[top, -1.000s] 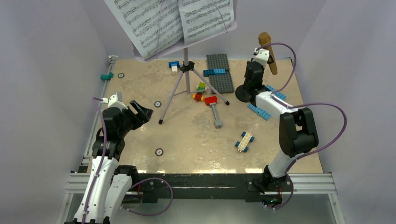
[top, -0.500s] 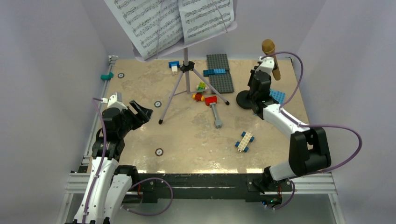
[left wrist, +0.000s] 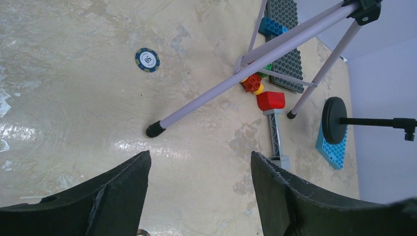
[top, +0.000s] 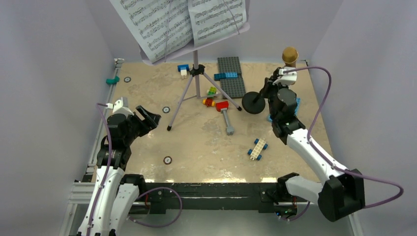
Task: Pack up the instrument practice props
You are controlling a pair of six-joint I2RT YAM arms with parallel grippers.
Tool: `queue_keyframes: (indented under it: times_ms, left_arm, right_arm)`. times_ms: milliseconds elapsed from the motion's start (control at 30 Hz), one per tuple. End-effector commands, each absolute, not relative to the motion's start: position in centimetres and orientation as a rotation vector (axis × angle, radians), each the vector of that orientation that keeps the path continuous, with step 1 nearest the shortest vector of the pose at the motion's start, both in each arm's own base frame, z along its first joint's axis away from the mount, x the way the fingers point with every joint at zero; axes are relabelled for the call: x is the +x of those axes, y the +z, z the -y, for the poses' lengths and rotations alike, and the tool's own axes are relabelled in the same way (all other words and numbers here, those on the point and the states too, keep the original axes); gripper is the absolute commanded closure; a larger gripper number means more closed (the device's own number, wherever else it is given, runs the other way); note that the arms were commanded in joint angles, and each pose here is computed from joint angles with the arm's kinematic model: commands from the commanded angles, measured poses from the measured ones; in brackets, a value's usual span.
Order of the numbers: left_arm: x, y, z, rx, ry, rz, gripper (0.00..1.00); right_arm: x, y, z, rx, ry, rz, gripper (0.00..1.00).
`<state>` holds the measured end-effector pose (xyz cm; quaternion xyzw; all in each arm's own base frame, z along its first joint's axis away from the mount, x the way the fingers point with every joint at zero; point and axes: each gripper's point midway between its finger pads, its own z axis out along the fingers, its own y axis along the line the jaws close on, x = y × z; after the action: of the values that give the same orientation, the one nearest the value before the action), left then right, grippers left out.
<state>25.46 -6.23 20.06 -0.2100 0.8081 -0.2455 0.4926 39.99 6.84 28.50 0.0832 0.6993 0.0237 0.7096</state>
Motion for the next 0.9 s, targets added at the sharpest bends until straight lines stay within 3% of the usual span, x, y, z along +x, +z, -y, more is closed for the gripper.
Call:
queue_keyframes:
  times_ms: [0,467,700,867]
  left_arm:
    - [25.8,21.2,6.7,-0.483,-0.634,-1.909,0.22]
    - [24.8,23.2,8.7,-0.354,-0.756,-1.863,0.21]
    - [23.6,25.8,10.1,-0.221,-0.822,-1.824,0.19]
    - [22.1,26.6,11.7,-0.149,-0.931,-1.815,0.07]
  right_arm:
    - [36.7,34.5,-10.1,0.079,0.227,-1.392,1.00]
    - [24.8,34.1,-20.4,-0.448,0.657,-1.363,1.00]
    - [22.0,32.2,-25.0,-0.612,0.809,-1.373,1.00]
    - [20.4,30.8,-28.5,-0.712,0.870,-1.368,1.00]
